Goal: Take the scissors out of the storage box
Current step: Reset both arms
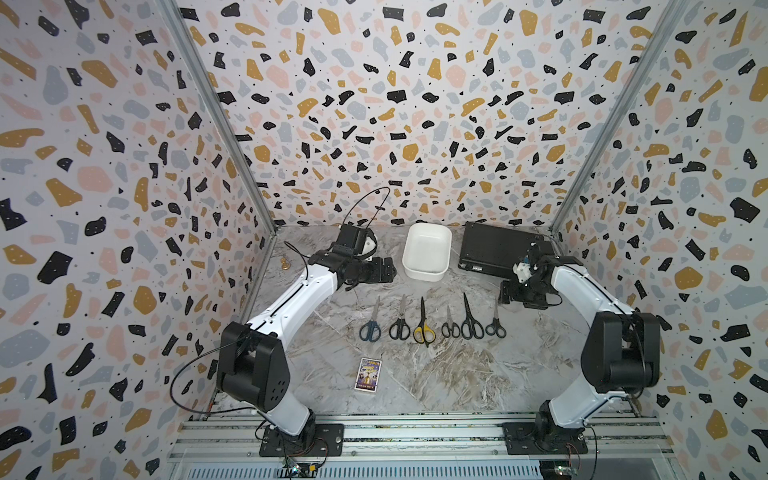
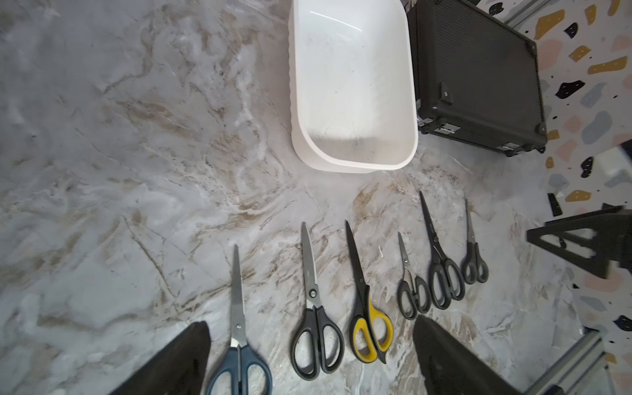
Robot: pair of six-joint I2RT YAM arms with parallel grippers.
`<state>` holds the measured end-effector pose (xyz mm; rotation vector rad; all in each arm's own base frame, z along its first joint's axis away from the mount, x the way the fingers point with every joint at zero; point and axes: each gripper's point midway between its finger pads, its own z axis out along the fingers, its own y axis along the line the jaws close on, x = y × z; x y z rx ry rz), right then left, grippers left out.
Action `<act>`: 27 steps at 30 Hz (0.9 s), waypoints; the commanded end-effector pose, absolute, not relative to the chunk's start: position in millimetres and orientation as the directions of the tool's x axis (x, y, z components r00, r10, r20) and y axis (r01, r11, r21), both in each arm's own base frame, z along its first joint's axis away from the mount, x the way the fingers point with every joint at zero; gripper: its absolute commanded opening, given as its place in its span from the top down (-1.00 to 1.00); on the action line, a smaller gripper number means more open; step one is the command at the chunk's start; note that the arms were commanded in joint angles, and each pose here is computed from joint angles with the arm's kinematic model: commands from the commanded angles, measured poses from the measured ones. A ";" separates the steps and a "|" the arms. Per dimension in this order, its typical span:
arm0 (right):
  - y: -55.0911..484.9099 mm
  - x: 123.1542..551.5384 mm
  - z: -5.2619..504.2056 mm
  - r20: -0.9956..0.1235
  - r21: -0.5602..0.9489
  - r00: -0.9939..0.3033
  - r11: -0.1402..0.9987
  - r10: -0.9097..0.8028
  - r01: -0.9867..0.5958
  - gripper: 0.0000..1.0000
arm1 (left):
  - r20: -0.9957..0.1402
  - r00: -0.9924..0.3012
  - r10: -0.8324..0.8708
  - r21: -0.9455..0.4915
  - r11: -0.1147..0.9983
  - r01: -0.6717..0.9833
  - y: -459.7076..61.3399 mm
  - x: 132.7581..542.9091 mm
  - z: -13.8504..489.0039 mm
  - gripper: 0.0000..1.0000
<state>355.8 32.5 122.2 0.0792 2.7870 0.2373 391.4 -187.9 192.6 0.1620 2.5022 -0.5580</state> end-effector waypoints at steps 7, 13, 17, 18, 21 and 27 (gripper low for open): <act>-19.0 395.8 183.2 -0.807 0.049 -0.573 0.982 0.145 0.180 -1.00 | -0.644 -0.765 -0.025 -0.087 0.995 0.040 -94.5 411.7 184.7 -0.99; -52.5 384.5 138.3 -0.831 -0.108 -0.551 0.949 0.078 0.296 -1.00 | -0.731 -0.680 0.060 0.179 0.978 -0.106 -26.8 408.1 151.4 -0.99; -52.7 379.4 116.9 -0.866 -0.088 -0.494 0.949 0.078 0.304 -0.99 | -0.748 -0.663 0.032 0.225 0.952 -0.207 8.1 395.5 124.7 -0.99; -52.3 377.0 112.0 -0.871 -0.094 -0.486 0.950 0.066 0.297 -0.99 | -0.753 -0.658 0.021 0.219 0.950 -0.221 12.0 392.8 120.5 -0.99; -51.2 374.3 103.9 -0.892 -0.090 -0.450 0.953 0.052 0.289 -0.98 | -0.793 -0.608 0.039 0.211 0.954 -0.214 13.5 387.9 118.6 -0.99; -34.2 377.7 94.2 -0.915 -0.111 -0.403 0.973 -0.020 0.203 -1.00 | -0.878 -0.475 0.050 0.137 0.979 -0.151 9.2 386.0 115.4 -0.99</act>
